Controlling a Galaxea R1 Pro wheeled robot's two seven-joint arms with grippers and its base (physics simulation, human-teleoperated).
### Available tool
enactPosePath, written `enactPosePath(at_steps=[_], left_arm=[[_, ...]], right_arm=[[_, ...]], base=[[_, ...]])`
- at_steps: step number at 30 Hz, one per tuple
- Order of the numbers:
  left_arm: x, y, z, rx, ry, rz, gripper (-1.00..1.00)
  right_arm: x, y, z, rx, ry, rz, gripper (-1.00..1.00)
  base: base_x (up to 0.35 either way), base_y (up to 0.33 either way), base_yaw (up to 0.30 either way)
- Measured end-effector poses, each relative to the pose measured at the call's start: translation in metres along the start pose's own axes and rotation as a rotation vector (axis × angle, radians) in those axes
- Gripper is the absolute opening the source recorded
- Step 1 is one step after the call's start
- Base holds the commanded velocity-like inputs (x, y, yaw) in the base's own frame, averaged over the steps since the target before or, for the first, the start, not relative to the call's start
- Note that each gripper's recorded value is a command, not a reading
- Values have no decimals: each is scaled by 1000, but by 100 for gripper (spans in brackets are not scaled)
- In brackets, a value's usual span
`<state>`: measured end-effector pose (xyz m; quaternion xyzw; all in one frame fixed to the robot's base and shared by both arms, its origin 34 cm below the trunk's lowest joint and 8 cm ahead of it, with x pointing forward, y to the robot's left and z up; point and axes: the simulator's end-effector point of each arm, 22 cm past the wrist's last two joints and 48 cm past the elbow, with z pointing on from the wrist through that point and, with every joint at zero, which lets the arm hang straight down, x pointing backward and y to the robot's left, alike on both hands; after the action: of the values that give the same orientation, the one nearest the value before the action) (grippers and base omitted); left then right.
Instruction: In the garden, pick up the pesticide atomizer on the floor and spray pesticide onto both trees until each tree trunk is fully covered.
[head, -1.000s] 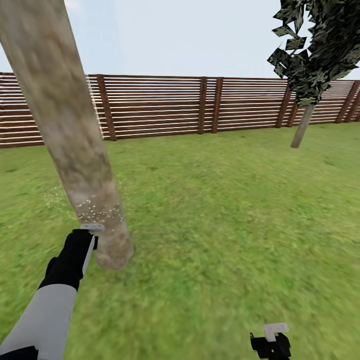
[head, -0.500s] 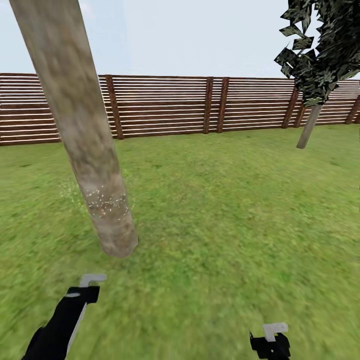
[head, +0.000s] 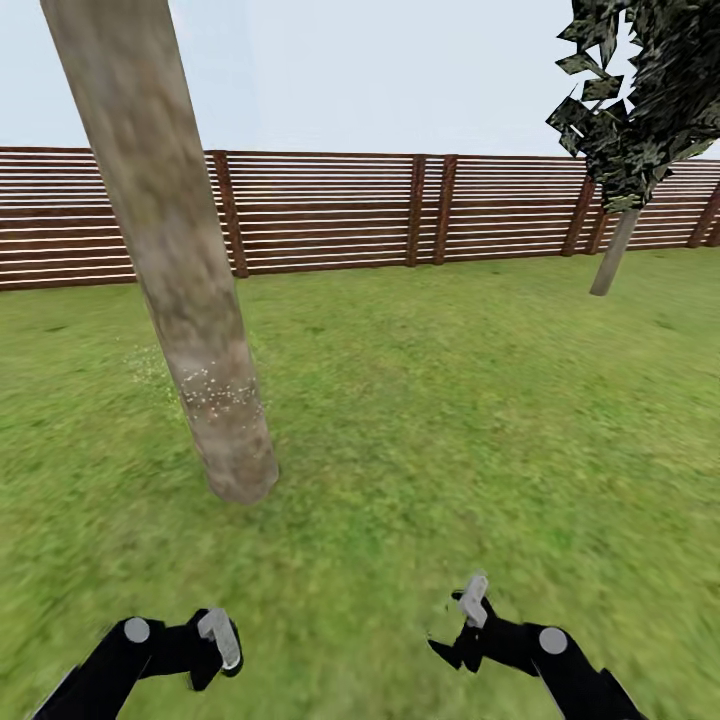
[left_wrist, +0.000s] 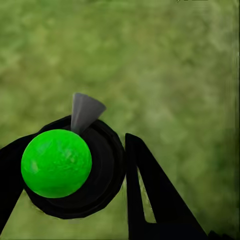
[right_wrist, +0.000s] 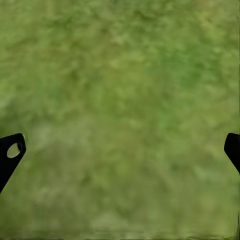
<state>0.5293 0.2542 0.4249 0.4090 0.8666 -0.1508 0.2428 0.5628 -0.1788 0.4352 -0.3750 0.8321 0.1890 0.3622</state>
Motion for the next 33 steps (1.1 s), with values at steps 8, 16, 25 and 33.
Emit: enactPosePath(at_steps=[8,16,25,33], left_arm=[[-15,-42,28,68,37,65,-100],[-29,-82,49,137,83,182,-100],[-57,-126,67,208,73,269,-100],[-87,-146,75,226,32,287,-100]], right_arm=[[-1,48,19,-135,61,-155,-100],[-61,126,33,-393,-20,-249,-100],[-93,143,38,-421,-74,-281,-100],[-93,142,38,-417,-75,-283,-100]], base=[[0,0,0],[0,0,0],[0,0,0],[0,0,0]])
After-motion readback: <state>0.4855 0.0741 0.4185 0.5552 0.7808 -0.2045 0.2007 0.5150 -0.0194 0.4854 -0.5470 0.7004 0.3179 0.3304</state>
